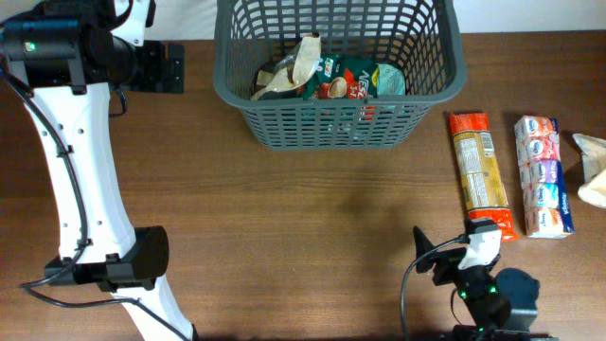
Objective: Pack container
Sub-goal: 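Move the right gripper down onto the orange-capped spaghetti pack and grasp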
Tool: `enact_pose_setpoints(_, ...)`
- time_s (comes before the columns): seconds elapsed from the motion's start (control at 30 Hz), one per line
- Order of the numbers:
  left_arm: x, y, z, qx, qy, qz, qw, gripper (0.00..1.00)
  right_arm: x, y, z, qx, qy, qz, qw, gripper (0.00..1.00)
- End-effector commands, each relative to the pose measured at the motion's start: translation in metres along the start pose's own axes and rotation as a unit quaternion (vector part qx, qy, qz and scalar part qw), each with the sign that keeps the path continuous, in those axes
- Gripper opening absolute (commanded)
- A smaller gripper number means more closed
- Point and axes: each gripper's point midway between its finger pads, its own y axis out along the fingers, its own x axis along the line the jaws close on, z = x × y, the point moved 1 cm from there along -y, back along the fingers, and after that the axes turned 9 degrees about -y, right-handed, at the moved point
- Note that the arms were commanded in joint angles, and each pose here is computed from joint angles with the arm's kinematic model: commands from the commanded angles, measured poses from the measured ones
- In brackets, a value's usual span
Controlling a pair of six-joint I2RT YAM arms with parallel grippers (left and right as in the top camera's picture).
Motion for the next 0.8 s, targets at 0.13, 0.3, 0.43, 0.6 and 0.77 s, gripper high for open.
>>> enact_pose_setpoints(0.13,0.003,-0.010,0.001,-0.009,-0.006,-0.005,1.000,0.99,-0.028,-0.027,-0.073,0.077,-0.072,0.066,0.992,0.99)
enact_pose_setpoints(0.3,0.003,-0.010,0.001,-0.009,-0.006,-0.005,1.000,0.99,-0.041,-0.018,-0.125,0.121,-0.103,0.061,0.985,0.99)
enact_pose_setpoints(0.43,0.003,-0.010,0.001,-0.009,-0.006,-0.005,1.000,0.99,-0.030,-0.015,-0.161,0.150,-0.085,0.003,0.985,0.99)
enact_pose_setpoints(0.6,0.003,-0.010,0.001,-0.009,-0.006,-0.005,1.000,0.99,-0.035,-0.014,-0.179,0.189,-0.074,0.000,0.979,0.99)
enact_pose_setpoints(0.77,0.003,-0.010,0.001,-0.009,-0.006,-0.005,1.000,0.99,-0.063,-0.001,-0.175,0.253,0.000,0.029,0.967,0.99)
